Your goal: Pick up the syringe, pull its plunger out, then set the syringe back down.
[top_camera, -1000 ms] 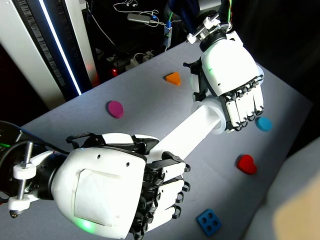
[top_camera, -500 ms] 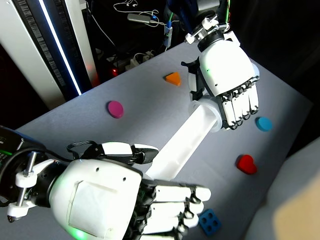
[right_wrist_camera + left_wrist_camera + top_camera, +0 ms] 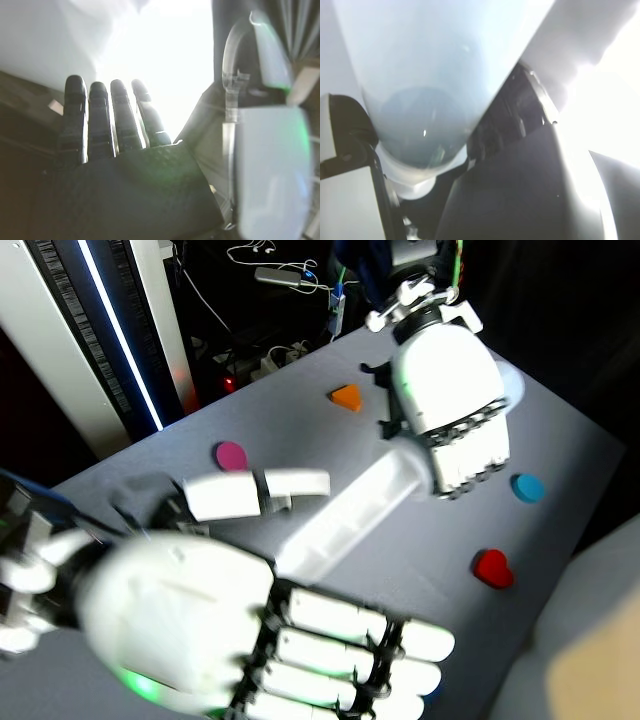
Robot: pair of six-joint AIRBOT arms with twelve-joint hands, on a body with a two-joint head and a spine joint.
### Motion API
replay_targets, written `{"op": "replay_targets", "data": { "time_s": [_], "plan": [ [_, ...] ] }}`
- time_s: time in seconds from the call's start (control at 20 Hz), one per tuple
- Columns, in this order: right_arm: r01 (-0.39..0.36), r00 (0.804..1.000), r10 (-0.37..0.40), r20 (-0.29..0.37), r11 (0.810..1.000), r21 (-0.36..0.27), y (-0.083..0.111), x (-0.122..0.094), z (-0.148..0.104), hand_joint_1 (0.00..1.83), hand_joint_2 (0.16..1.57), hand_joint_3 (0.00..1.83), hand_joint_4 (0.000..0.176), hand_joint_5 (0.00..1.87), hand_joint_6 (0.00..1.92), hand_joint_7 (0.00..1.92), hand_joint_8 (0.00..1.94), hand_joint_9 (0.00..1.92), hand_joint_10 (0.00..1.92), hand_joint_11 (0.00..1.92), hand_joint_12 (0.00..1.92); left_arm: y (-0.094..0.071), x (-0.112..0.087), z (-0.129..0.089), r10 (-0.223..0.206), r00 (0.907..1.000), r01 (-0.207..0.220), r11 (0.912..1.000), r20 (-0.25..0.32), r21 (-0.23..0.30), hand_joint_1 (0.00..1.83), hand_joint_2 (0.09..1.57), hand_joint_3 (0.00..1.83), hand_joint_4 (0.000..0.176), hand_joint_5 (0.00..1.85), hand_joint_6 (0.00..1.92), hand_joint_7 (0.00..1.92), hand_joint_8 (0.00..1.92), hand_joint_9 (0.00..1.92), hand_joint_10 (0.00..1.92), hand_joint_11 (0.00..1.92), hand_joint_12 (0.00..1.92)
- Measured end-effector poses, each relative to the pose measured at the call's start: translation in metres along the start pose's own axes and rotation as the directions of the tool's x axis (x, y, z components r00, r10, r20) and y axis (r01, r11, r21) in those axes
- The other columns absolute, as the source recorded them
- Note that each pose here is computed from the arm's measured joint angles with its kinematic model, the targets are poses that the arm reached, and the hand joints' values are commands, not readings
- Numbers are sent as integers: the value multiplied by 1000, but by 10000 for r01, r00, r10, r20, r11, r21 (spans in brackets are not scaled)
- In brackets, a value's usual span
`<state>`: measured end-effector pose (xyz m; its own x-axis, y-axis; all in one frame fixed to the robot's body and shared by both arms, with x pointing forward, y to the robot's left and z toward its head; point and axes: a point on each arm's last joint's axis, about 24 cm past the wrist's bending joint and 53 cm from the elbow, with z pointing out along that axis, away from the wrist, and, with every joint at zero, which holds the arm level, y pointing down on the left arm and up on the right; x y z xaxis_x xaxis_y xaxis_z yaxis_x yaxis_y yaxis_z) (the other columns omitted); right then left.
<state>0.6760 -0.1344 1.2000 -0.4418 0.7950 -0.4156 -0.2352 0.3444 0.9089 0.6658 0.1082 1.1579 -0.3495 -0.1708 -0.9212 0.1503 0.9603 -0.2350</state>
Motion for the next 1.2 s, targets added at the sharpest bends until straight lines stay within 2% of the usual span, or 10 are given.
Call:
{"op": "replay_targets", "data": {
  "time_s": [0.1, 0.2, 0.4, 0.6, 0.65, 0.75, 0.9, 1.0, 1.05, 1.2],
  "plan": [
    [943, 9935, -906, -688, 9941, 528, -5, 16, -9, 87, 889, 3, 0, 0, 0, 0, 0, 0, 0, 0, 198, 1, -2, 0, 78, 9999, -78, 10000, 85, -19, 1330, 1249, 0, 0, 693, 1384, 721, 1377, 648, 1579, 465, 1525],
    [1407, 9849, -1328, -1116, 9878, 668, -6, 28, -15, 78, 893, 4, 0, 0, 0, 0, 0, 0, 0, 0, 190, 2, -2, 0, 37, 10000, -36, 10000, 60, -62, 1330, 1249, 0, 0, 703, 1380, 716, 1371, 646, 1583, 462, 1523],
    [1674, 9798, -1652, -1126, 9858, 111, 20, 34, -14, 130, 877, 0, 0, 0, 0, 0, 0, 0, 0, 0, 152, 2, 8, 4, -236, 9997, 236, 9997, -82, -104, 1331, 1247, 0, 0, 686, 1382, 728, 1366, 659, 1578, 465, 1524],
    [1882, 9778, -1901, -881, 9817, -286, 44, 26, -16, 133, 881, 0, 0, 0, 0, 0, 0, 0, 0, 0, 148, -9, 21, 13, -435, 9986, 435, 9991, -315, -27, 1332, 1239, 0, 0, 736, 1336, 727, 1357, 656, 1566, 466, 1517],
    [2250, 9701, -2279, -838, 9734, -434, 51, 25, -15, 133, 881, 0, 0, 0, 0, 0, 0, 0, 0, 0, 148, -12, 25, 17, -476, 9982, 476, 9989, -375, -12, 1333, 1238, 0, 0, 722, 1337, 737, 1356, 661, 1565, 467, 1517],
    [2590, 9599, -2623, -985, 9648, -453, 54, 27, -13, 134, 881, 0, 0, 0, 0, 0, 0, 0, 0, 0, 146, -14, 35, 20, -460, 9973, 459, 9989, -572, -39, 1334, 1238, 0, 0, 713, 1335, 742, 1358, 664, 1567, 465, 1516],
    [3035, 9364, -3024, -1778, 9526, -219, 45, 45, -13, 136, 888, 2, 0, 0, 0, 0, 0, 0, 0, 0, 104, -5, 54, 24, -543, 9937, 510, 9981, -977, -356, 1332, 1241, 0, 0, 715, 1339, 744, 1368, 646, 1573, 437, 1534],
    [2993, 9332, -2963, -2035, 9540, -170, 44, 52, -13, 133, 892, 2, 0, 0, 0, 0, 0, 0, 0, 0, 136, 3, 61, 27, -257, 9926, 192, 9983, -1190, -548, 1332, 1241, 0, 0, 714, 1340, 743, 1369, 646, 1573, 447, 1541],
    [2789, 9402, -2768, -1985, 9602, -177, 47, 51, -14, 132, 893, 1, 0, 0, 0, 0, 0, 0, 0, 0, 172, 6, 63, 30, -25, 9915, -59, 9979, -1301, -641, 1332, 1241, 0, 0, 714, 1340, 742, 1369, 646, 1573, 448, 1542],
    [2295, 9581, -2295, -1717, 9731, -198, 61, 37, -19, 139, 890, 0, 0, 0, 0, 0, 0, 0, 0, 0, 179, 16, 64, 37, -154, 9913, 33, 9957, -1305, -920, 1332, 1241, 0, 0, 715, 1340, 741, 1369, 645, 1575, 446, 1539]
  ]
}}
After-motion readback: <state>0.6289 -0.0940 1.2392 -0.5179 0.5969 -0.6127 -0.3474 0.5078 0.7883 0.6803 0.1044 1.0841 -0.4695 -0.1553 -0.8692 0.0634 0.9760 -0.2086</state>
